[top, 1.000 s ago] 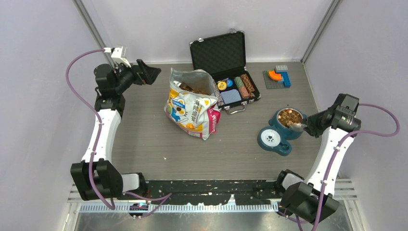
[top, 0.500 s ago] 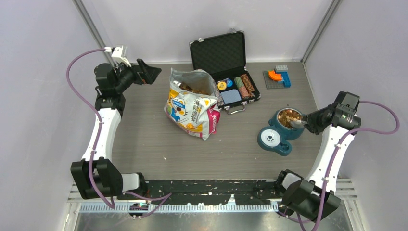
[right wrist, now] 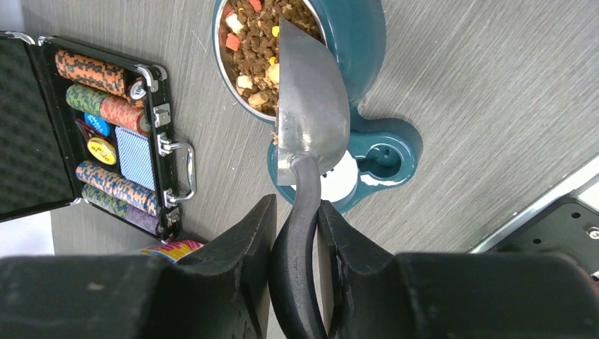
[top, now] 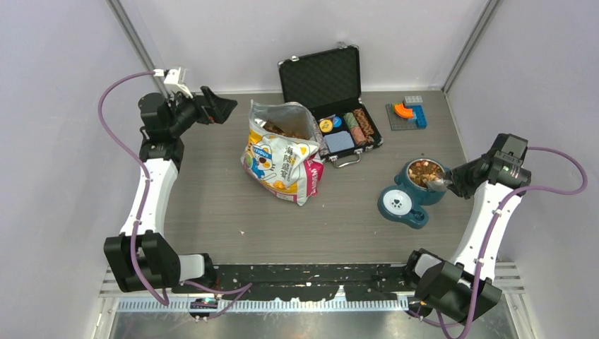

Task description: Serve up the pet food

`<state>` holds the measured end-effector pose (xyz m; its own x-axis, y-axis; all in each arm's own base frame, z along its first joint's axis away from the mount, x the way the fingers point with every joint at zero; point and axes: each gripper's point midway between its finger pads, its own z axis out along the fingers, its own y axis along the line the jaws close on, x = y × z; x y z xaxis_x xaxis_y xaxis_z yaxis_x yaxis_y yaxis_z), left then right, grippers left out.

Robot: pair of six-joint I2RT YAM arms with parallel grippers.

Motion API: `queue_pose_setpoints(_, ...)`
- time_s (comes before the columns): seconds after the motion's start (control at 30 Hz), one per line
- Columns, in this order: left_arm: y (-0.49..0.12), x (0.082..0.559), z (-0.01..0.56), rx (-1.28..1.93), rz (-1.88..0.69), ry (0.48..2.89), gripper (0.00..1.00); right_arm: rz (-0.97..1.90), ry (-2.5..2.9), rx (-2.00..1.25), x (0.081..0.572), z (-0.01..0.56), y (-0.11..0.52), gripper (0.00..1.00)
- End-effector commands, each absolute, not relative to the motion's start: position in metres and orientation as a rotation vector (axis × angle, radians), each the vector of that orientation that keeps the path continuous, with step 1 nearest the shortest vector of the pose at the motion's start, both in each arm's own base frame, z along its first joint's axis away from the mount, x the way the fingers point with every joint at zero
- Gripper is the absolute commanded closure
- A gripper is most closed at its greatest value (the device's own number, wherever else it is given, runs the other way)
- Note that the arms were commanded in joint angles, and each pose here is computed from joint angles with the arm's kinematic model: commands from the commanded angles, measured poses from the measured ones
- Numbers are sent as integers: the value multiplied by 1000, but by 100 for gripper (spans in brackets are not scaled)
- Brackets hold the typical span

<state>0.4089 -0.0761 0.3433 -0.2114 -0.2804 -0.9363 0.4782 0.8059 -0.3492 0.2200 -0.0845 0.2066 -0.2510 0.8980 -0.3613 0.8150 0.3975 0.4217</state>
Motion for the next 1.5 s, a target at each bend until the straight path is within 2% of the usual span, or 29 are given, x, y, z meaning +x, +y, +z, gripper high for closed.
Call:
queue_pose_setpoints(0.0,-74,408,369,190,-693,1579,1,147,2075,1390,218,231,-90,95)
queue_pose_setpoints(1.47,-75,409,369,189,-715,1579,1,67,2179,1366,207,244,-94,95)
